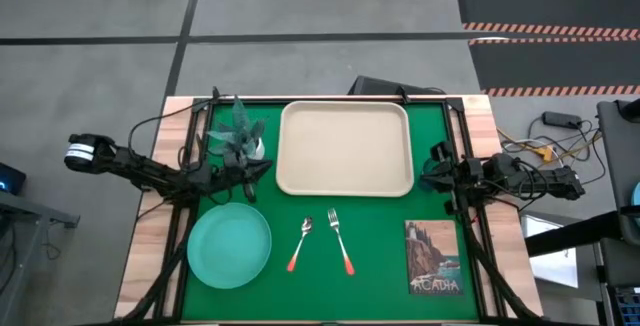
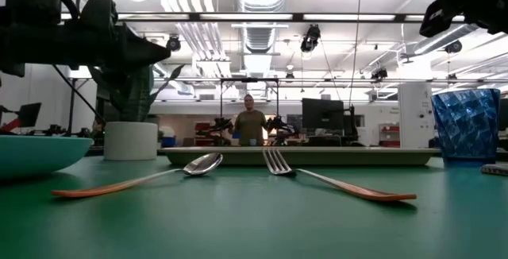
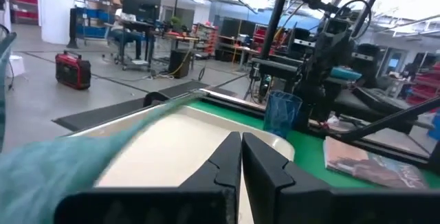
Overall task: Pick and place plate/cup/fork/spoon on tray
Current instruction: Put the light blue plate on the light white tray
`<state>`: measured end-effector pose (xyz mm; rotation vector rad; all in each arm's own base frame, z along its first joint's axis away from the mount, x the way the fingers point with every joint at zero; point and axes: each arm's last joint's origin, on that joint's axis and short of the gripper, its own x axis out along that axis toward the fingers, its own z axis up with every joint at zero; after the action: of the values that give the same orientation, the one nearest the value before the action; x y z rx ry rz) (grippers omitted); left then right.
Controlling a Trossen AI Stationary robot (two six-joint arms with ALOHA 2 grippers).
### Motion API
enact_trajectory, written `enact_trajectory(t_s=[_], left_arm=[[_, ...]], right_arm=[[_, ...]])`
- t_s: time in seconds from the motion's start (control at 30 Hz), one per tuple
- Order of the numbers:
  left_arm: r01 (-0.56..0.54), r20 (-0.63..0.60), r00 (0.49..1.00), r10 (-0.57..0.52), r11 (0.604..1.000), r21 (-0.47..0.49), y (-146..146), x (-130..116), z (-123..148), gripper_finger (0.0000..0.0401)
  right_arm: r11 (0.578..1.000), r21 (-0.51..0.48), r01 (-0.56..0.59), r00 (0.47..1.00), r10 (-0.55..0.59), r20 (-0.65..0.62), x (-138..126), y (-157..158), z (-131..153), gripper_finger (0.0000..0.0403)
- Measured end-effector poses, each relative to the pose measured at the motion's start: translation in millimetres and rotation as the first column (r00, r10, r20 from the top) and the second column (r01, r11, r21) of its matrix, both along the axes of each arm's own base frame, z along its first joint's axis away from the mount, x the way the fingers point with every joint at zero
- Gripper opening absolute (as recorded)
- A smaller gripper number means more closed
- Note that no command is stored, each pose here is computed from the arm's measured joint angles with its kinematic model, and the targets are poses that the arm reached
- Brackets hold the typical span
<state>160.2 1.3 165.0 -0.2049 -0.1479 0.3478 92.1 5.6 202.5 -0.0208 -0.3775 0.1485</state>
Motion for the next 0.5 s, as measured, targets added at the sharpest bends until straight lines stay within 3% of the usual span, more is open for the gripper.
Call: enact_trajectory(t_s=[0.23,0.5], left_arm=[[0.030,0.056,0.998,-0.022,0.990,-0.139,-0.2,0.4,0.4,0.0000],[0.028,0.020,0.999,-0.026,0.990,-0.138,-0.4,1.8,-3.1,0.0000]], right_arm=[[1.000,0.000,0.000,1.000,0.000,-0.001,0.0,0.0,-0.1,0.0009],[1.000,0.000,0.000,1.000,0.000,-0.008,0.3,0.0,-0.7,0.0009]])
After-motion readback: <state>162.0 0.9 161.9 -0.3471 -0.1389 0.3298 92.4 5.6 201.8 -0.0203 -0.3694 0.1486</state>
